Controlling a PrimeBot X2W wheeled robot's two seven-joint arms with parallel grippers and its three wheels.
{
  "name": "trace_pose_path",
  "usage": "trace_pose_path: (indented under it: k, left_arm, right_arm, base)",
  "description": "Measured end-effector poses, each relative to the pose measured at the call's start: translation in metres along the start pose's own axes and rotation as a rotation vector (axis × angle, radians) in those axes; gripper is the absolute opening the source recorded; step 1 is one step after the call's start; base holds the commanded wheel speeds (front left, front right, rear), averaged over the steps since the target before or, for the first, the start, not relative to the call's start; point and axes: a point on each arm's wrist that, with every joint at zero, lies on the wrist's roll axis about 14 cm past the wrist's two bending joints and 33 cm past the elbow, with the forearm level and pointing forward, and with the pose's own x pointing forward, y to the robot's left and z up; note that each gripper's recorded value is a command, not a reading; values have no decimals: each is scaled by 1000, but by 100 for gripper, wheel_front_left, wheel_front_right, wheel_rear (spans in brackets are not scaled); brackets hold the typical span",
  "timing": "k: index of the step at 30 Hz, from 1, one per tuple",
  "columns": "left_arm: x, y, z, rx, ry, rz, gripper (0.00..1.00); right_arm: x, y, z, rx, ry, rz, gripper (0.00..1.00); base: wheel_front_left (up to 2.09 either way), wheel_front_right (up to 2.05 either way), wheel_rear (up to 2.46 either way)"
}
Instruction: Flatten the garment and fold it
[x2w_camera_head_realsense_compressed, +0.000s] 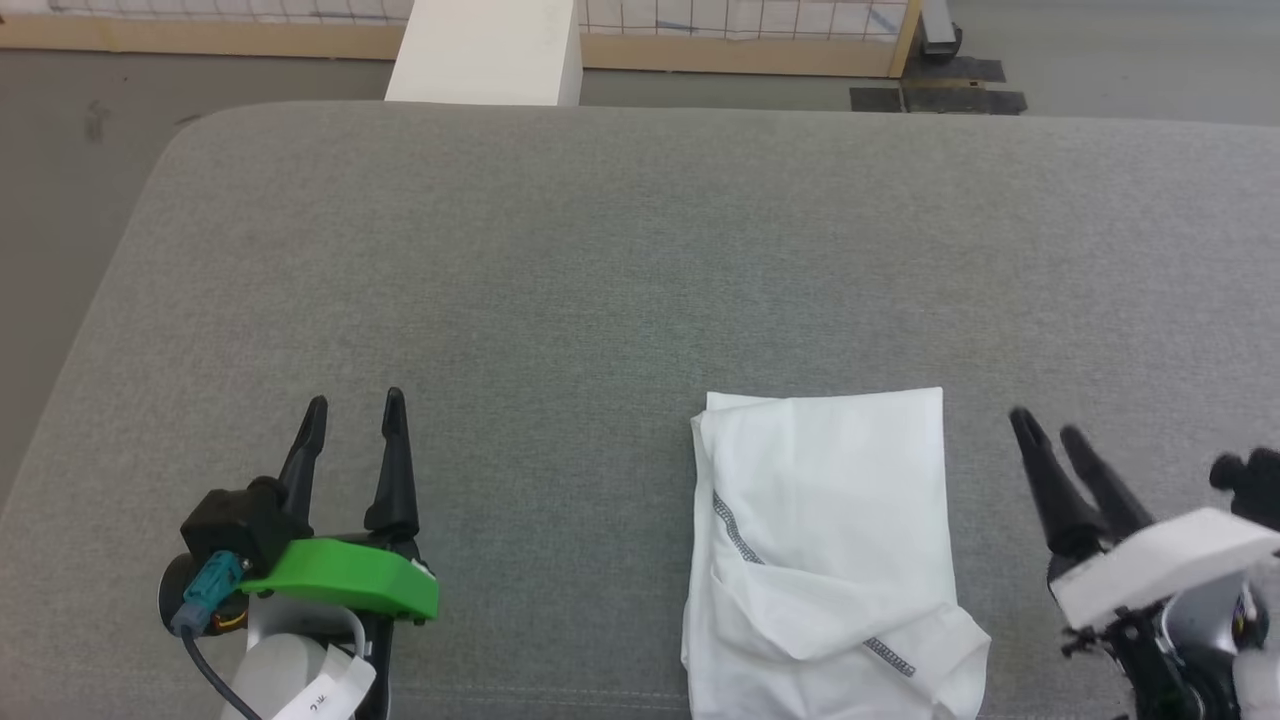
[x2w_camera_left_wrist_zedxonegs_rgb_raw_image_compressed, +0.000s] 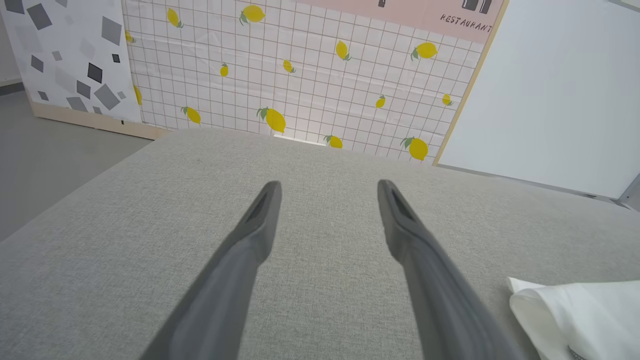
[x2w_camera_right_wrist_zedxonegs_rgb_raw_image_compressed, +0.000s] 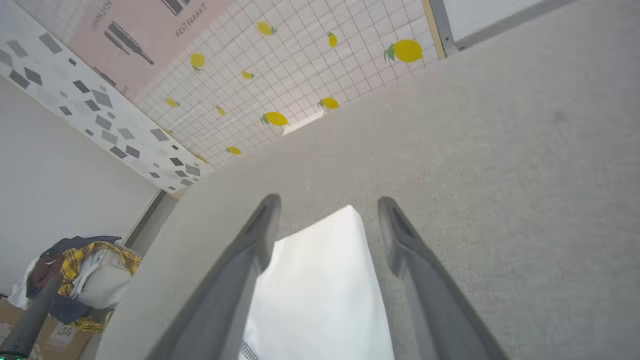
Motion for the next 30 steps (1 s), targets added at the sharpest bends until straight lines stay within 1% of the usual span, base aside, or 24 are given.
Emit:
trace_pose_path:
  k: [2, 5, 10, 12, 18, 21, 23, 25, 26, 30]
  left_arm:
    - [1, -2, 1, -1, -5, -6, 100]
    - [2, -3, 0, -2, -3, -9, 100]
    - [3, -1, -2, -2, 3, -2, 100]
    - [2, 1, -3, -1, 5, 3, 100]
    - [0, 7, -6, 2, 15, 20, 100]
    - [0, 10, -7, 3, 19, 28, 100]
    - [-1, 12, -8, 4, 21, 33, 100]
    - [-2, 14, -9, 6, 23, 39, 100]
    - [-2, 15, -9, 6, 24, 41, 100]
    - [-1, 18, -10, 7, 25, 50, 100]
  right_arm:
    - [-6, -20, -19, 131, 57, -44, 100]
    - [-13, -35, -54, 272, 182, -86, 100]
    - [-20, -34, -98, 435, 367, -86, 100]
    - [-22, -31, -112, 463, 436, -82, 100]
    - [-19, -24, -133, 483, 558, -68, 100]
    - [-15, -18, -140, 463, 622, -50, 100]
    - [-15, -17, -145, 413, 672, -45, 40]
    - [-12, -18, -146, 338, 699, -49, 7]
    - [-12, -19, -146, 307, 703, -55, 0]
    - [-2, -22, -135, 137, 687, -72, 0]
  base:
    - [0, 0, 0]
    - [0, 0, 0]
    - [0, 0, 0]
    - [0, 0, 0]
    - [0, 0, 0]
    - [0, 0, 0]
    - [0, 0, 0]
    - [0, 0, 0]
    - [0, 0, 0]
    - [0, 0, 0]
